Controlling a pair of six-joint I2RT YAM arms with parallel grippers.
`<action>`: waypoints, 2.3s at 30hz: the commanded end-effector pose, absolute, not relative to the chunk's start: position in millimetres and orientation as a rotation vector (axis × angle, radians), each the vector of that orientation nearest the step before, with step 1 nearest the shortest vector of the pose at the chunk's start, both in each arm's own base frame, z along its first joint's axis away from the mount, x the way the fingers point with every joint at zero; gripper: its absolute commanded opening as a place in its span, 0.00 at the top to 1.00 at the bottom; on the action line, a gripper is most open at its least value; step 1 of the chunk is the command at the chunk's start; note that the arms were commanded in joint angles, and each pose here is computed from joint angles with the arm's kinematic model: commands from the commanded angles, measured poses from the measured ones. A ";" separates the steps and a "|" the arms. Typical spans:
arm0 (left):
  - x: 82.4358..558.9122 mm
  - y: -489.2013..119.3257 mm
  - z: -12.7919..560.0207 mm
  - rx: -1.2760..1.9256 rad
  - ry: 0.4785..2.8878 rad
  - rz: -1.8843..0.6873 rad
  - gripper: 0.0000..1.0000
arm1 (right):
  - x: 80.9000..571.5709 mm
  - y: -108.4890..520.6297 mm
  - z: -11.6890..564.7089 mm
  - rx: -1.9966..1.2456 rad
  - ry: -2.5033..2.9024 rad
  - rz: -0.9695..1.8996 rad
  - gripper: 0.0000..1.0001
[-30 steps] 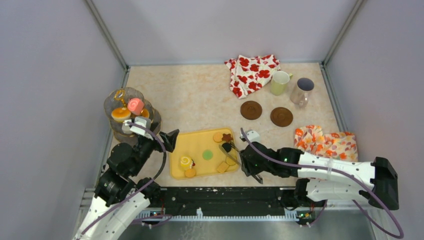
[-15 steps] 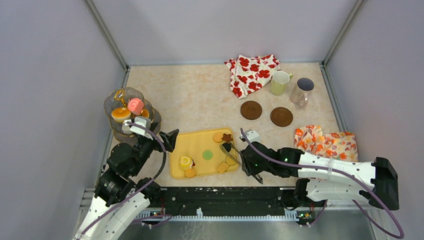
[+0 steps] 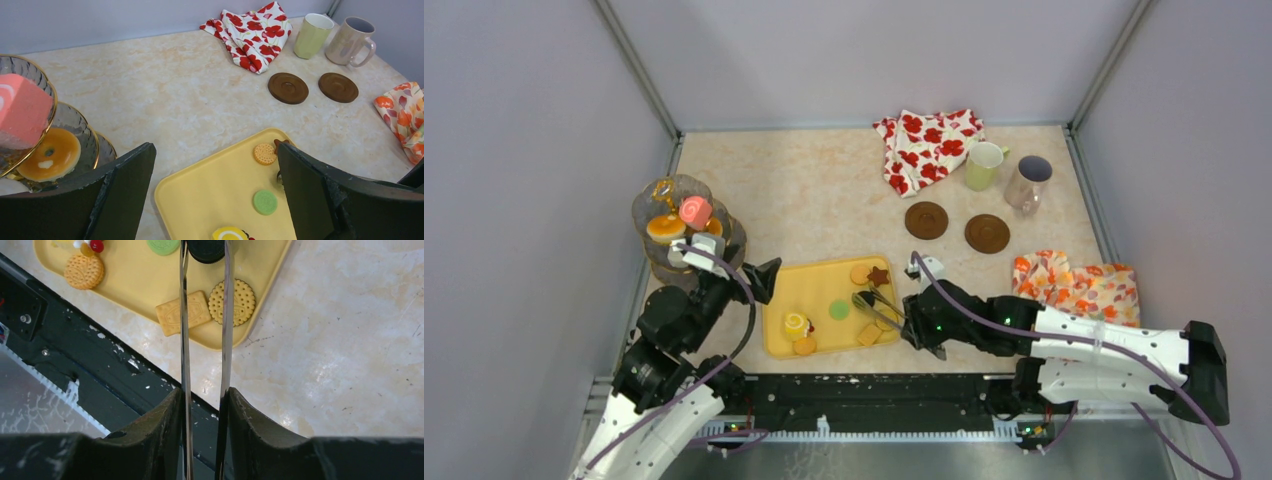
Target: Serve the afternoon tea
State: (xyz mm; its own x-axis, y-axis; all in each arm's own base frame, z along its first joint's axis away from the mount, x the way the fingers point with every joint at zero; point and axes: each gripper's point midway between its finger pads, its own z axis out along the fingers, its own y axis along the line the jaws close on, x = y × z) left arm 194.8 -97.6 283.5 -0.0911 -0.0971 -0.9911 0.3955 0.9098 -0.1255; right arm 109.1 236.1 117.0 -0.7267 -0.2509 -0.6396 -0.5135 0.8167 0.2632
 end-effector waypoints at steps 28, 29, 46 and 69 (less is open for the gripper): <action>140.8 -61.7 411.7 0.116 1.357 -0.501 0.01 | 209.0 436.2 273.8 -0.526 1.849 0.852 0.64; 139.7 -61.2 413.5 0.115 1.353 -0.503 0.01 | 212.1 443.2 273.6 -0.533 1.848 0.849 0.64; 131.5 -55.2 422.1 0.121 1.338 -0.492 0.01 | 243.1 519.6 260.1 -0.582 1.857 0.879 0.65; 133.4 -59.5 417.7 0.125 1.352 -0.509 0.01 | 269.6 542.2 251.0 -0.641 1.778 0.834 0.65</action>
